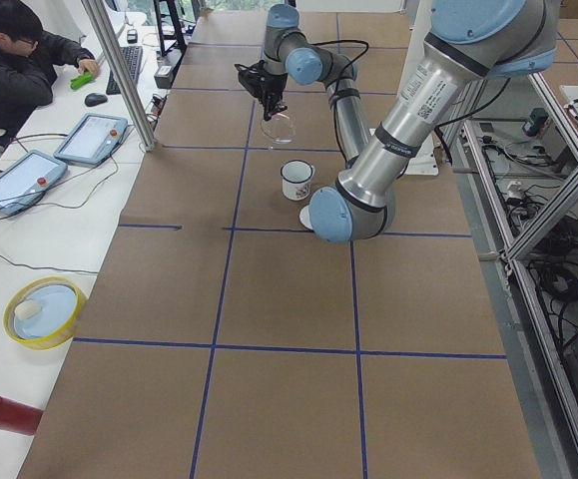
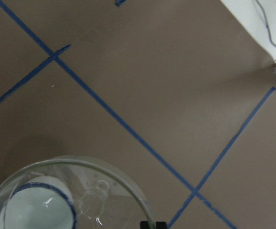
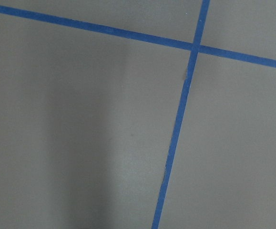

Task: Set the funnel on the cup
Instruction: 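Carry the funnel over the mug and lower it into the mug opening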

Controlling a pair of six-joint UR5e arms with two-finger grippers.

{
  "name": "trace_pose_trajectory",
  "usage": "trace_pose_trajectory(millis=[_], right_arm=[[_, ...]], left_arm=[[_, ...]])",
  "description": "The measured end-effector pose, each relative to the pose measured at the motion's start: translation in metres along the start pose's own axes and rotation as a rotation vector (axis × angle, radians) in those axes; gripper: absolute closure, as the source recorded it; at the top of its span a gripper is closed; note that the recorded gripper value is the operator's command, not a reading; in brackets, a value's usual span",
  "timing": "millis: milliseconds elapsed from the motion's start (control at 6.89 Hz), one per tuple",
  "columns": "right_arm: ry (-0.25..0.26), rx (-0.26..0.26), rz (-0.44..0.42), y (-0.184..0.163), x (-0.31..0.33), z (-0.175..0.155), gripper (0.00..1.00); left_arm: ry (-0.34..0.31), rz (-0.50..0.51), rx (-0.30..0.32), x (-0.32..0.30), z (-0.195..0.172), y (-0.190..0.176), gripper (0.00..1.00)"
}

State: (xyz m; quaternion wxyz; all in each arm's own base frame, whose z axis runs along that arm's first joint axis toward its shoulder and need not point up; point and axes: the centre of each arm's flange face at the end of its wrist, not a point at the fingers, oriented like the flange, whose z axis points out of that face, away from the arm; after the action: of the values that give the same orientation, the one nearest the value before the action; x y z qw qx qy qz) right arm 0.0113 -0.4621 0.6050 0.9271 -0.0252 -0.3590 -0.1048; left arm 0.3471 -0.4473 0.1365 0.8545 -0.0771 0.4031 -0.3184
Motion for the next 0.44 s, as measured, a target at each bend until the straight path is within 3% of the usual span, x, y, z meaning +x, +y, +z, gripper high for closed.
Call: trace_pose_trajectory(millis=[145,435], right_arm=[[0.0,0.0,0.0,0.0,0.0,0.0,0.0],[0.0,0.0,0.0,0.0,0.0,0.0,0.0]], left_arm=[[-0.051,0.051,-0.024,-0.002,0.017,0.013,1.0],[-0.088,0.096,-0.05,0.001,0.044,0.025,1.0]])
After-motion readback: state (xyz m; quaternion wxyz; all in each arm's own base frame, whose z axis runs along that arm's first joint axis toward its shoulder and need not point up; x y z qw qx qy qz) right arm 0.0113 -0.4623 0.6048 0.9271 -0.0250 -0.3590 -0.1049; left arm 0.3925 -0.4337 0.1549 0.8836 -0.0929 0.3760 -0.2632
